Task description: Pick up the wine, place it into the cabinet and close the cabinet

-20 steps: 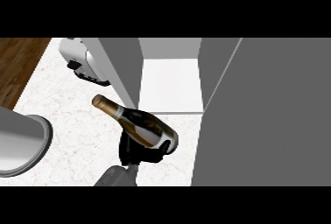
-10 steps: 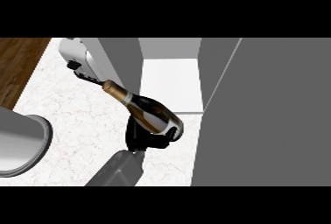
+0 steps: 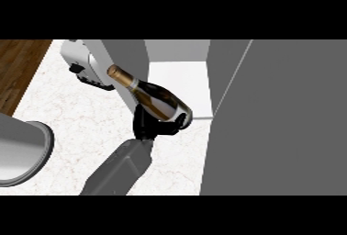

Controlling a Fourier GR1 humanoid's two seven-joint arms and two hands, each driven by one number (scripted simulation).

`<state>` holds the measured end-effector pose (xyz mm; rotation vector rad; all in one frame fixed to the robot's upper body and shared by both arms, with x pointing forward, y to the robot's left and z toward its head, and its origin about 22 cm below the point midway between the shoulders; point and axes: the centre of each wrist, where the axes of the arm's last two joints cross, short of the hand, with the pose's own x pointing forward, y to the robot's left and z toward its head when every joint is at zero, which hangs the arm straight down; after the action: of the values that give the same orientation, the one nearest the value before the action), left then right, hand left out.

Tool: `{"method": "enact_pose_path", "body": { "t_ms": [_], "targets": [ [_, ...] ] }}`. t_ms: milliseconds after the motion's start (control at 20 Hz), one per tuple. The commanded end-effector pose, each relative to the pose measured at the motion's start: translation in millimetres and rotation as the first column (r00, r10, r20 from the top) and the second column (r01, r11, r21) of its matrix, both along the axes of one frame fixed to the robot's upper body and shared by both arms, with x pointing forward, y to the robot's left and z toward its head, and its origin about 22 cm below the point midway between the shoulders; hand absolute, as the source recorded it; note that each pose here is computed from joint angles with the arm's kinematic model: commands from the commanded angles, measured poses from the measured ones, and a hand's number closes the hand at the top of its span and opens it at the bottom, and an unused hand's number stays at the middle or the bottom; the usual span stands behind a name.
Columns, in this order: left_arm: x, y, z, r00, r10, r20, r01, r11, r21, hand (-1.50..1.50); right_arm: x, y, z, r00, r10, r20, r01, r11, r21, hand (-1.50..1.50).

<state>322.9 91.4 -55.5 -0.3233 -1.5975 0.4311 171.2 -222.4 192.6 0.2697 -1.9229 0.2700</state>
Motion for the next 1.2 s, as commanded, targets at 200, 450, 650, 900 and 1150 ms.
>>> {"method": "enact_pose_path", "body": {
  "t_ms": [200,450,650,900,1150],
  "targets": [
    [38.7,14.1,8.7,0.999,0.043,0.026,-0.043,0.999,-0.001,1.5,-3.4,5.6,-3.1,1.0,0.005,0.0,-0.005,1.0,0.01,-1.5],
    [65.1,-0.7,46.4,0.999,0.045,0.016,-0.044,0.999,-0.004,1.5,-11.0,4.9,-18.7,1.0,0.017,0.0,-0.017,1.0,0.013,-1.5],
    [74.1,-4.0,56.3,0.999,0.049,0.009,-0.05,0.998,0.026,1.5,4.2,-4.5,-15.1,1.0,0.006,0.004,-0.005,1.0,-0.003,-1.5],
    [82.4,-7.9,66.5,0.997,0.06,-0.039,-0.058,0.997,0.051,1.5,0.8,4.6,-1.0,1.0,0.007,0.002,-0.007,1.0,0.016,-1.5],
    [88.6,-2.8,66.7,0.996,0.052,-0.076,-0.045,0.996,0.082,1.5,8.2,13.7,-8.1,0.999,0.034,0.03,-0.035,0.999,0.026,-1.5]
  ]
}}
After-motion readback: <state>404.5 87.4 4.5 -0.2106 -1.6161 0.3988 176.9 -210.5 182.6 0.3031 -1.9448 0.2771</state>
